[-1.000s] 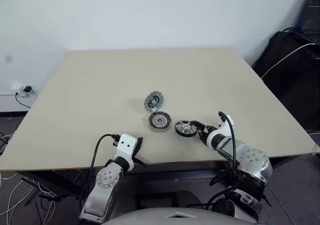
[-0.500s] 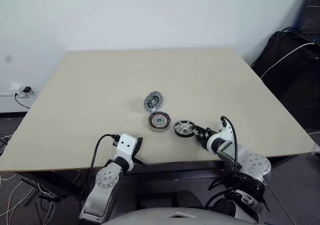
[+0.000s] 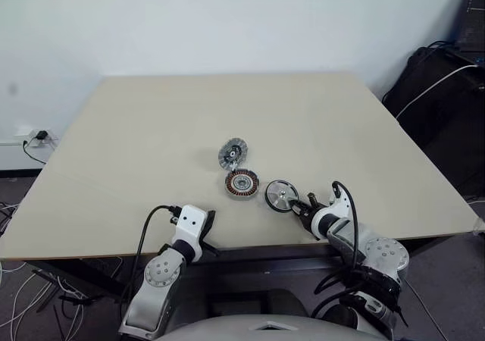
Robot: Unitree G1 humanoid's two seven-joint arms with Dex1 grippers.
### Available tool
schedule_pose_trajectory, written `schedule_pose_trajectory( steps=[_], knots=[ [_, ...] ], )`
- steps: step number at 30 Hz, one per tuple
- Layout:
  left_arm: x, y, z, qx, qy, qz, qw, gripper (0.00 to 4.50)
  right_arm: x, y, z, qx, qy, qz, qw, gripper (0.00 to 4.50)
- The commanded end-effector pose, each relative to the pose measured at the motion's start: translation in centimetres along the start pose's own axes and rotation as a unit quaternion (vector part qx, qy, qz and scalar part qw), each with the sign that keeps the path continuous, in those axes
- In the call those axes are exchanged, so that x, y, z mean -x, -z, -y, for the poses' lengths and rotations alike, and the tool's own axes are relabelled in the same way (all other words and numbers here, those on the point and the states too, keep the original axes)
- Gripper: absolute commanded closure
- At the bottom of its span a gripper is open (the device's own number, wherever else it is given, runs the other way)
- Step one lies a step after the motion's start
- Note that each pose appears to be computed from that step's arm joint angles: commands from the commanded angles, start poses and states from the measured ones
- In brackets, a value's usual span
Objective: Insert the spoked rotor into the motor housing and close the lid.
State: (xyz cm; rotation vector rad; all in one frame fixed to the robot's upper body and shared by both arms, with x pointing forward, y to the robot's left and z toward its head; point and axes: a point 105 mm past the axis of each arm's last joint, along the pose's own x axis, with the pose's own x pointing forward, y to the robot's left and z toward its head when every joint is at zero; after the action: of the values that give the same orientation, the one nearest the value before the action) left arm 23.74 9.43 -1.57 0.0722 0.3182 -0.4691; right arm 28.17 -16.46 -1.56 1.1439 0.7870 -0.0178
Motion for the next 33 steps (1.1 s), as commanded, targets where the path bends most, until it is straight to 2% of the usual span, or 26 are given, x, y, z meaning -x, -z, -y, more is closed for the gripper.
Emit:
schedule_pose_trajectory(
  steps=[1,8,17,23,33],
  knots=[
    [0.0,-1.3,-0.1,-0.004,0.000,0.023,1.000,4.50,0.3,-0.4,-3.5,0.021,-0.065,0.013,0.998,4.20],
    [0.0,-1.4,0.0,-0.004,0.002,0.024,1.000,4.50,-0.3,0.8,-7.7,0.084,-0.100,-0.001,0.991,4.20],
    [0.1,-1.4,0.0,-0.002,-0.002,0.026,1.000,4.50,-3.1,3.2,-10.8,0.130,-0.114,-0.031,0.984,4.20],
    [0.3,-1.2,-0.1,0.001,-0.008,0.025,1.000,4.50,-4.6,4.2,-10.6,0.141,-0.103,-0.050,0.983,4.20],
    [0.5,-1.2,0.0,0.004,-0.012,0.025,1.000,4.50,-5.0,4.2,-8.9,0.136,-0.079,-0.055,0.986,4.20]
  ],
)
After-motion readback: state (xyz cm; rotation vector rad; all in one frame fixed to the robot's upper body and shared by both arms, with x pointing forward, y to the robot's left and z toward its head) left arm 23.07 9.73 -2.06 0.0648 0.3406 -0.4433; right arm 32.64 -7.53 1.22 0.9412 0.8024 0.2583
